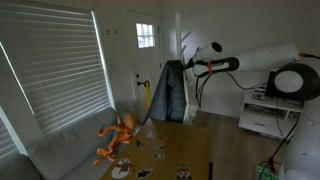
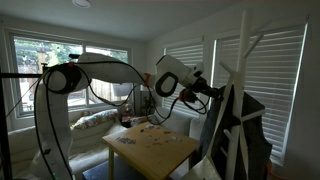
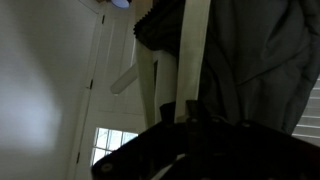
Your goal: Put the white bag on the brown table
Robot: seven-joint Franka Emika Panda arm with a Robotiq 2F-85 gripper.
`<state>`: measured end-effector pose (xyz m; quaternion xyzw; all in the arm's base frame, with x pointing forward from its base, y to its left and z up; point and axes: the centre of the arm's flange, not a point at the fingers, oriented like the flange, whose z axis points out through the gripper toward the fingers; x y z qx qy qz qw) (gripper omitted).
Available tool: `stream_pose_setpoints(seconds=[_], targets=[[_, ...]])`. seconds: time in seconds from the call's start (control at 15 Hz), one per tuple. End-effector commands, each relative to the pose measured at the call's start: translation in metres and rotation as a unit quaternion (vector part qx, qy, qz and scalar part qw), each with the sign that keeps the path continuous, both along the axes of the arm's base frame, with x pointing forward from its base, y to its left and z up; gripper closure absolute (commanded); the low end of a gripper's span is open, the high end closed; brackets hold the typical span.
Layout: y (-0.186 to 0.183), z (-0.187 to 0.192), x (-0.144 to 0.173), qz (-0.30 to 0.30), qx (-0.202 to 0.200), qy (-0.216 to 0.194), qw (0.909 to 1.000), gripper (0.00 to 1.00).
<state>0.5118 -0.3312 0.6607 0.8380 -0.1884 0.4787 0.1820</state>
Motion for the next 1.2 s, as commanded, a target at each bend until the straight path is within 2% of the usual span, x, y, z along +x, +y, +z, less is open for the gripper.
stream_pose_setpoints(seconds=[0.0, 0.27, 0.33, 0.47, 0.73, 0.8, 0.87, 0.93, 1.0, 1.13], targets=[[0.003, 0.009, -0.006, -0.001, 0.0, -0.015, 0.9999, 1.0], [0.007, 0.017, -0.011, -0.005, -0.008, -0.021, 0.9997, 1.0], [0.008, 0.018, -0.013, -0.007, -0.012, -0.022, 0.9997, 0.74], [0.004, 0.019, -0.016, -0.012, -0.016, -0.018, 0.9996, 0.67], [-0.005, 0.012, -0.015, -0.013, -0.008, -0.012, 0.9998, 0.38], [-0.006, 0.01, -0.015, -0.013, -0.006, -0.011, 0.9998, 0.42], [-0.006, 0.008, -0.013, -0.01, -0.003, -0.011, 0.9999, 0.51], [-0.006, 0.006, -0.011, -0.009, -0.002, -0.013, 0.9999, 0.32], [-0.005, 0.006, -0.009, -0.007, 0.0, -0.014, 0.9999, 0.19], [-0.004, 0.003, -0.005, 0.0, 0.004, -0.016, 0.9999, 0.08]])
